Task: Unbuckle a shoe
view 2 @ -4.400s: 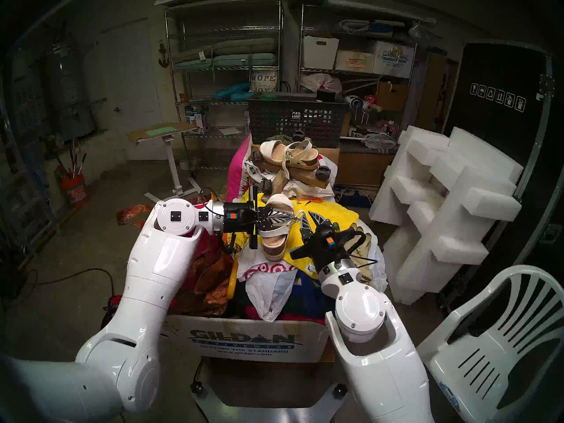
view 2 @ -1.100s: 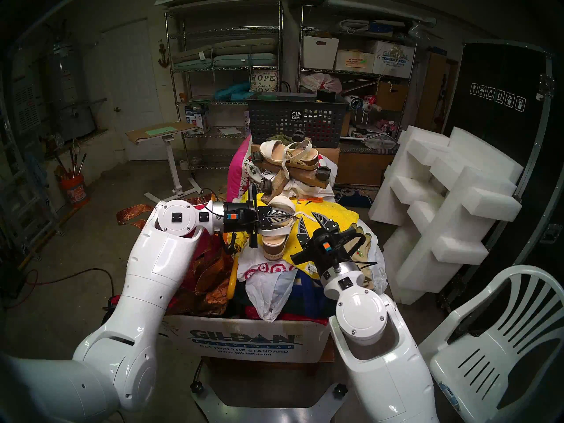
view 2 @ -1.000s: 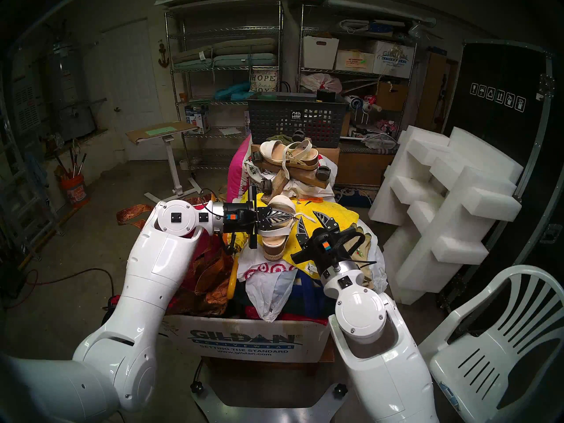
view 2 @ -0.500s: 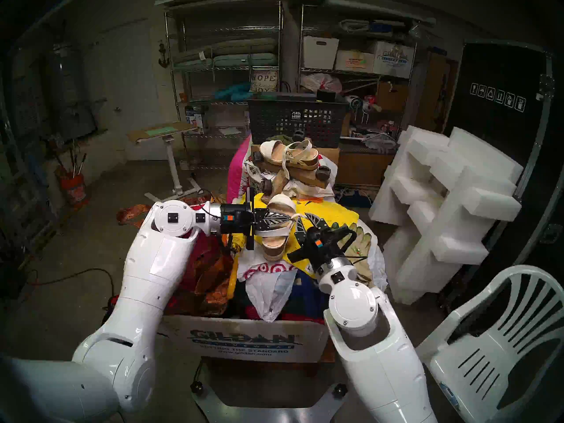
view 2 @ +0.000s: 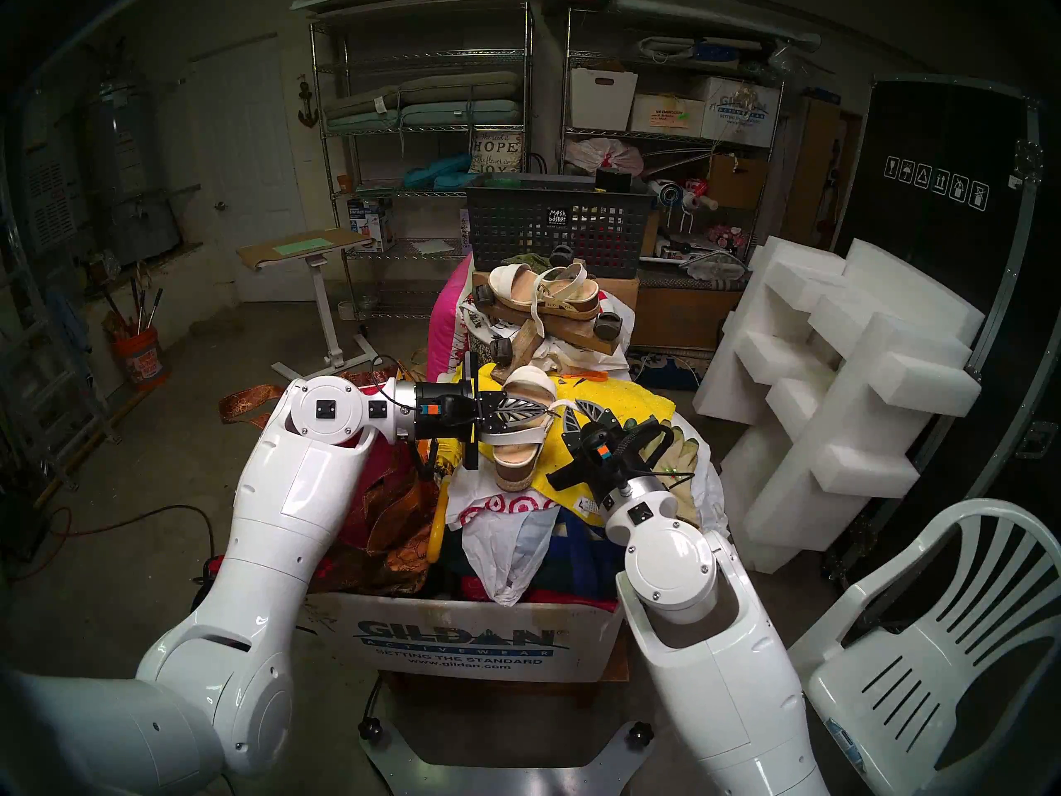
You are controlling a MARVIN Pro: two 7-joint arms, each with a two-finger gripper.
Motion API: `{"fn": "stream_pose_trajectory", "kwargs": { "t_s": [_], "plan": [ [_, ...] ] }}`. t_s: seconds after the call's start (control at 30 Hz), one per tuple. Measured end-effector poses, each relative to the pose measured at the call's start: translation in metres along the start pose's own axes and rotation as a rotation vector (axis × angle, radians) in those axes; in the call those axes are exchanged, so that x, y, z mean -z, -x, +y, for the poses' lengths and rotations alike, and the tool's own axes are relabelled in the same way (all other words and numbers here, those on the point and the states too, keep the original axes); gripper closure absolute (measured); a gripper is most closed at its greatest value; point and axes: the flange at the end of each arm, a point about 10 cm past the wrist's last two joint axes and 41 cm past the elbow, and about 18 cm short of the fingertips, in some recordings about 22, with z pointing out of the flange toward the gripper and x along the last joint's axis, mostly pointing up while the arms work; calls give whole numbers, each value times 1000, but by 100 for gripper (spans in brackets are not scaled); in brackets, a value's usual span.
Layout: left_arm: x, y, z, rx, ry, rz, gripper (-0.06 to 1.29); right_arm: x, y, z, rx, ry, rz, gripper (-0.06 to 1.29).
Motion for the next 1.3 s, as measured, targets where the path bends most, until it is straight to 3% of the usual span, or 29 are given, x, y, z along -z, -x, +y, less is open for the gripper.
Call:
{"fn": "stream_pose_trajectory", "kwargs": {
  "t_s": [0.1, 0.17, 0.2, 0.27, 0.53, 1.3],
  "plan": [
    [-1, 0, 0, -1, 2, 0, 125, 0, 0, 0, -4, 0, 3, 79],
    [-1, 0, 0, -1, 2, -1, 125, -1, 0, 1, -7, 2, 7, 90],
    [-1, 0, 0, -1, 1, -2, 122, -1, 0, 1, -9, 4, 9, 110],
    [-1, 0, -1, -1, 0, -2, 119, -1, -1, 1, -11, 5, 12, 126],
    [-2, 0, -1, -4, -8, -9, 97, 0, -3, 3, -18, 16, 21, 125],
    [3, 0, 0, -17, -24, -20, 95, 5, -23, 1, -22, 40, 77, 125]
  ]
}}
